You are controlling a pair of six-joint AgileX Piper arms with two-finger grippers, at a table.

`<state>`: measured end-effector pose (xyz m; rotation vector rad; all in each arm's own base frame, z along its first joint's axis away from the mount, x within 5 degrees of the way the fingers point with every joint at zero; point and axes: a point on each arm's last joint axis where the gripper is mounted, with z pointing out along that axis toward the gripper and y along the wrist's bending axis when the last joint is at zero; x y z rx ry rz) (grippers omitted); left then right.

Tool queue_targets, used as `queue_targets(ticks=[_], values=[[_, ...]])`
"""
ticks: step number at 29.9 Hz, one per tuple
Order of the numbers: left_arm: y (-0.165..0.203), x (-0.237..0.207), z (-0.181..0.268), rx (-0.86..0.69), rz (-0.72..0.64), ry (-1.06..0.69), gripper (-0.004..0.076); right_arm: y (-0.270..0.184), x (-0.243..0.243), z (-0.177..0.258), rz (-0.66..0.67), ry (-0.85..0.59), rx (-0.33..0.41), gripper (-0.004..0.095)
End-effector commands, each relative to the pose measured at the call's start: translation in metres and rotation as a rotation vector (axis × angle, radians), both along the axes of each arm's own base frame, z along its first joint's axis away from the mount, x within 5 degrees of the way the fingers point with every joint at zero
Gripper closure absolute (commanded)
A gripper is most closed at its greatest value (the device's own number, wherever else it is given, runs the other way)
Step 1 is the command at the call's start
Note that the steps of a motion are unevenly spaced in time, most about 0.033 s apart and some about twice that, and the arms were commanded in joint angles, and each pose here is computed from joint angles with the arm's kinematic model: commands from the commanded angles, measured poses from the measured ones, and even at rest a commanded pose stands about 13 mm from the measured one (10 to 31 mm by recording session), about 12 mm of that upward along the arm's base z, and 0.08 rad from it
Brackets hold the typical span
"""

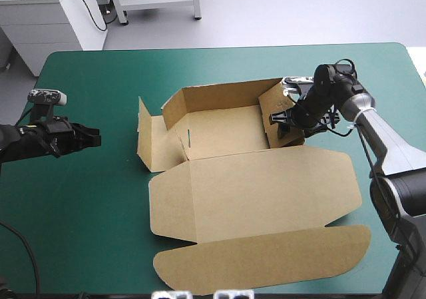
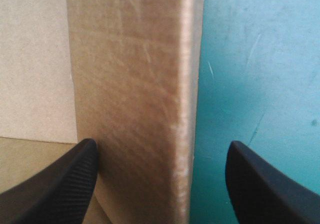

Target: Fold the box

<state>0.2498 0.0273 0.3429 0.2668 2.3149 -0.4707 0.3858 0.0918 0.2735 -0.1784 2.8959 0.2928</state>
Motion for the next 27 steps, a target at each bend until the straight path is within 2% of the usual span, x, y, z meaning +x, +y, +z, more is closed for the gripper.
queue_targets(ticks=[1,3,7,8,12,15,19,22,27], values=[[-0.004,-0.002,0.018,-0.046,0.024,-0.079,0.0732,-0.001,-0.004,0.026,0.005,-0.092,0.019,0.0388],[-0.004,-0.002,0.019,-0.050,0.024,-0.081,0.0732,0.000,-0.003,0.022,0.013,-0.081,0.019,0.0531],[-0.004,-0.001,0.018,-0.050,0.024,-0.079,0.0732,0.003,0.001,0.012,0.045,-0.059,0.036,0.0892],[-0.004,-0.001,0.018,-0.050,0.024,-0.079,0.0732,0.004,0.001,0.012,0.043,-0.056,0.046,0.0923],[-0.004,-0.001,0.019,-0.066,0.032,-0.076,0.0732,0.004,0.000,0.013,0.060,-0.048,0.040,0.0922],[-0.004,-0.001,0.019,-0.072,0.041,-0.074,0.0732,0.001,-0.001,0.026,0.118,-0.045,0.002,0.0922],[-0.003,0.000,0.019,-0.072,0.055,-0.081,0.0732,-0.005,-0.003,0.066,0.163,-0.174,-0.056,0.0922],[-0.001,0.002,0.020,-0.062,0.080,-0.101,0.0732,-0.013,-0.013,0.102,0.167,-0.282,-0.039,0.0922],[0.005,0.014,0.016,-0.083,0.136,-0.124,0.0732,-0.029,-0.034,0.137,0.140,-0.376,0.001,0.0922]])
